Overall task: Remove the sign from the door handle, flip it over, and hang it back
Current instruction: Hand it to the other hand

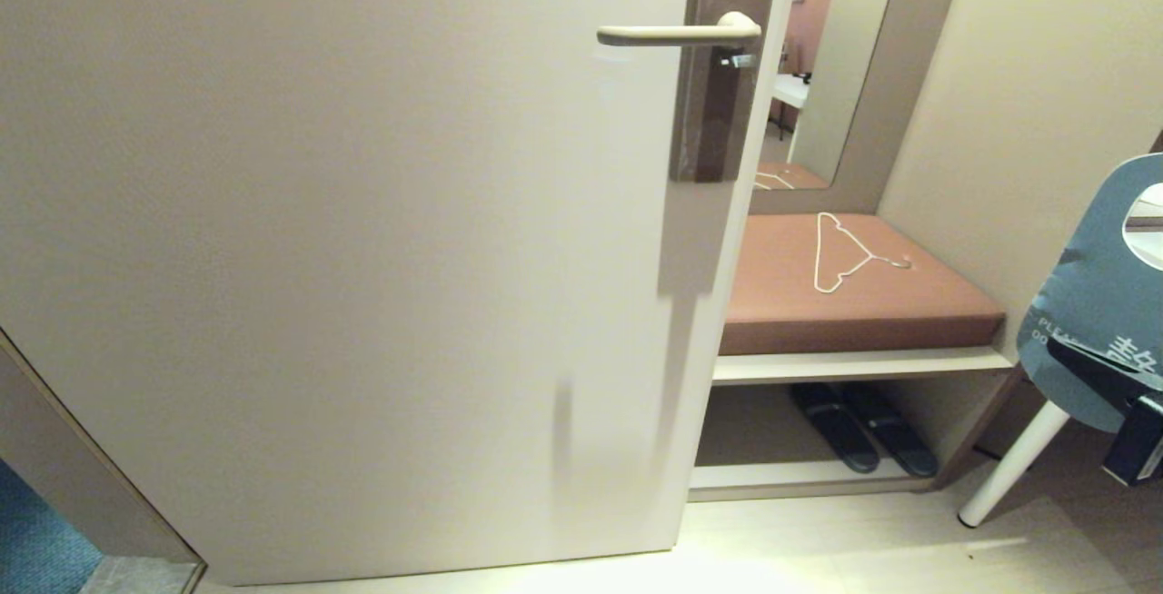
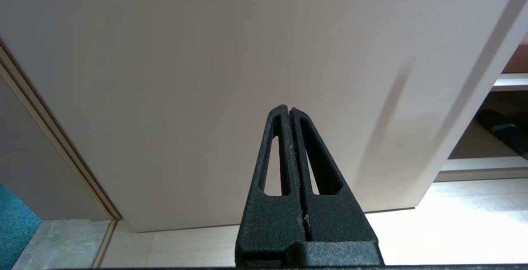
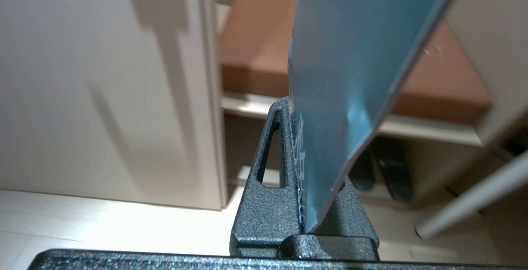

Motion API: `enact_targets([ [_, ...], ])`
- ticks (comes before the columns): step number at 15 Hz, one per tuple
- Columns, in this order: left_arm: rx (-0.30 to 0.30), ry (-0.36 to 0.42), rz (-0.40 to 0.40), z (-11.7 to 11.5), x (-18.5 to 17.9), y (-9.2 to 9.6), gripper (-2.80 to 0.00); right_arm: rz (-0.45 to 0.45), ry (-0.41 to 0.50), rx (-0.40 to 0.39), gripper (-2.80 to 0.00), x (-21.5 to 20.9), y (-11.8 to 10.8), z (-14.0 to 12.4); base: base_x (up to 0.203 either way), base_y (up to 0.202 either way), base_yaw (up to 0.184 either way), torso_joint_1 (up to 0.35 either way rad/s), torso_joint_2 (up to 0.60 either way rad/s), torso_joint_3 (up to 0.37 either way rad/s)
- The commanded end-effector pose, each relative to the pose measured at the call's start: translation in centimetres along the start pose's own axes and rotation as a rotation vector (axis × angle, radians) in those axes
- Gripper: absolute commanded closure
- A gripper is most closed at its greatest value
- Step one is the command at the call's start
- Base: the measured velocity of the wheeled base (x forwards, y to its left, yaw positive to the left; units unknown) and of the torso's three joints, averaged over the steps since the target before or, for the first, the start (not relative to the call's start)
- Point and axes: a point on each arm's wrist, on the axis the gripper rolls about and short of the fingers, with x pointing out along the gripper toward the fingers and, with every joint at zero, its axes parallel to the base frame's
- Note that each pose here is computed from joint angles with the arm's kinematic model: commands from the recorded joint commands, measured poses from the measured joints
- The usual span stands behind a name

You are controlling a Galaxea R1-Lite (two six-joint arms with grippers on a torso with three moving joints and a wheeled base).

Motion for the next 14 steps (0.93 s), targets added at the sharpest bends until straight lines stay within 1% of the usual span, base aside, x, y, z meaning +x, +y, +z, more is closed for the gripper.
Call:
enact_targets([
  [1,-0.001,-0.001,0.001,0.0,0.0,0.0,0.0,-0.033,-0.002,0.004,0.0,-0.9,-0.4,-0.8,0.0,0.0,0.0,0.0,0.0,0.0],
  [4,-0.001,0.001,0.001,0.0,0.0,0.0,0.0,-0.101,0.022,0.014,0.0,-2.4,-1.0,-2.9,0.0,0.0,0.0,0.0,0.0,0.0],
  [6,-0.001,0.001,0.001,0.0,0.0,0.0,0.0,-0.141,0.013,0.023,0.0,-3.7,-1.4,-3.9,0.0,0.0,0.0,0.0,0.0,0.0],
  [10,-0.001,0.001,0.0,0.0,0.0,0.0,0.0,-0.094,-0.034,0.027,0.0,-6.6,-1.0,-6.5,0.0,0.0,0.0,0.0,0.0,0.0],
  [13,-0.001,0.001,0.001,0.0,0.0,0.0,0.0,-0.089,-0.08,0.023,0.0,-8.3,-0.5,-8.5,0.0,0.0,0.0,0.0,0.0,0.0],
  [14,-0.001,0.001,0.001,0.0,0.0,0.0,0.0,-0.086,-0.077,0.023,0.0,-8.8,-0.4,-9.1,0.0,0.0,0.0,0.0,0.0,0.0],
])
